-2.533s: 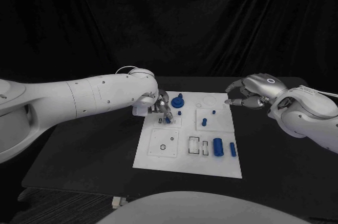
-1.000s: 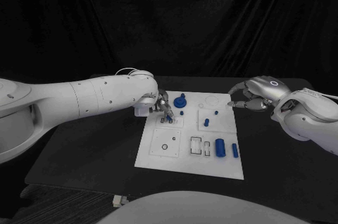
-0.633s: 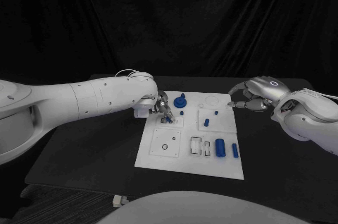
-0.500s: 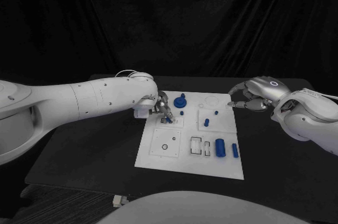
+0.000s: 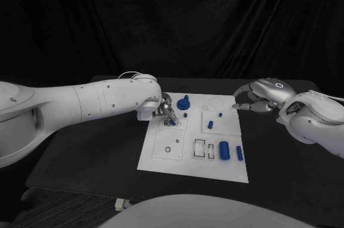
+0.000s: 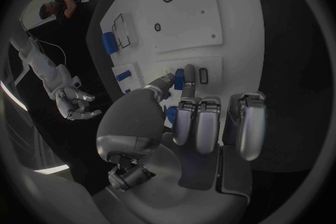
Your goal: Assemble the parts on the task board
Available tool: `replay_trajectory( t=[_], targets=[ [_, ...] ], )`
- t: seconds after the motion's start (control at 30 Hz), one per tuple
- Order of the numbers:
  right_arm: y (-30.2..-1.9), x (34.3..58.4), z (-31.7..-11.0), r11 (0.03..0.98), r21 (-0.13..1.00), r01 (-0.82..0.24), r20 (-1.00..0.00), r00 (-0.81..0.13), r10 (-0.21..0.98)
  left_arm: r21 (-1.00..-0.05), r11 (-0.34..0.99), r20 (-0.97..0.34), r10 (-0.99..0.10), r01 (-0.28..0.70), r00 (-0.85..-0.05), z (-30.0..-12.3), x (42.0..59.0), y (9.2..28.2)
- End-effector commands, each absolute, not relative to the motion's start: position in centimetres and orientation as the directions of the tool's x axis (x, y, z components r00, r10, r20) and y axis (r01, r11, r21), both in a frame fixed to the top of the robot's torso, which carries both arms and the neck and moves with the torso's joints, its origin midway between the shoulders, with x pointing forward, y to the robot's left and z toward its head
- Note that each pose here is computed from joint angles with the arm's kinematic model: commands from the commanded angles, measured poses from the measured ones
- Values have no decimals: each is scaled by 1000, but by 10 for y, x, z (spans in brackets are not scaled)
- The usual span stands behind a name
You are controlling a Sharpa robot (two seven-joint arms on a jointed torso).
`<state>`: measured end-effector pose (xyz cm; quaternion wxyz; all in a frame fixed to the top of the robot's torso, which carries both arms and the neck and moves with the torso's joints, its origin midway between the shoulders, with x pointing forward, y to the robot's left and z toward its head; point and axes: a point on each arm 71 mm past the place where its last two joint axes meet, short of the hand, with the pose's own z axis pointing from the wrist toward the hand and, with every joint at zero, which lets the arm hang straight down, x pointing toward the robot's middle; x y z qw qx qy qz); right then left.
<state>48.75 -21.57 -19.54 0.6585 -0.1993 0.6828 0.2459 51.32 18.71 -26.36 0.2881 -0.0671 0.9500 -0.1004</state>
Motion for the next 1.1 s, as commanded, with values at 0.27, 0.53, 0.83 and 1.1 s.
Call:
replay_trajectory(
  t=[0.27, 0.53, 0.83, 1.1],
  targets=[
    [-217, 488, -197, 814, 72, -577, -997, -62, 45, -242, 968, -521, -182, -61, -834, -266, 512, 183],
    [-217, 488, -198, 815, 72, -575, -997, -65, 43, -237, 970, -515, -176, -58, -839, -267, 511, 182],
    [-217, 488, -199, 815, 73, -575, -997, -68, 41, -233, 971, -508, -168, -54, -845, -268, 511, 182],
    [-218, 488, -200, 815, 74, -574, -997, -72, 40, -231, 971, -507, -168, -55, -845, -268, 511, 182]
  ],
)
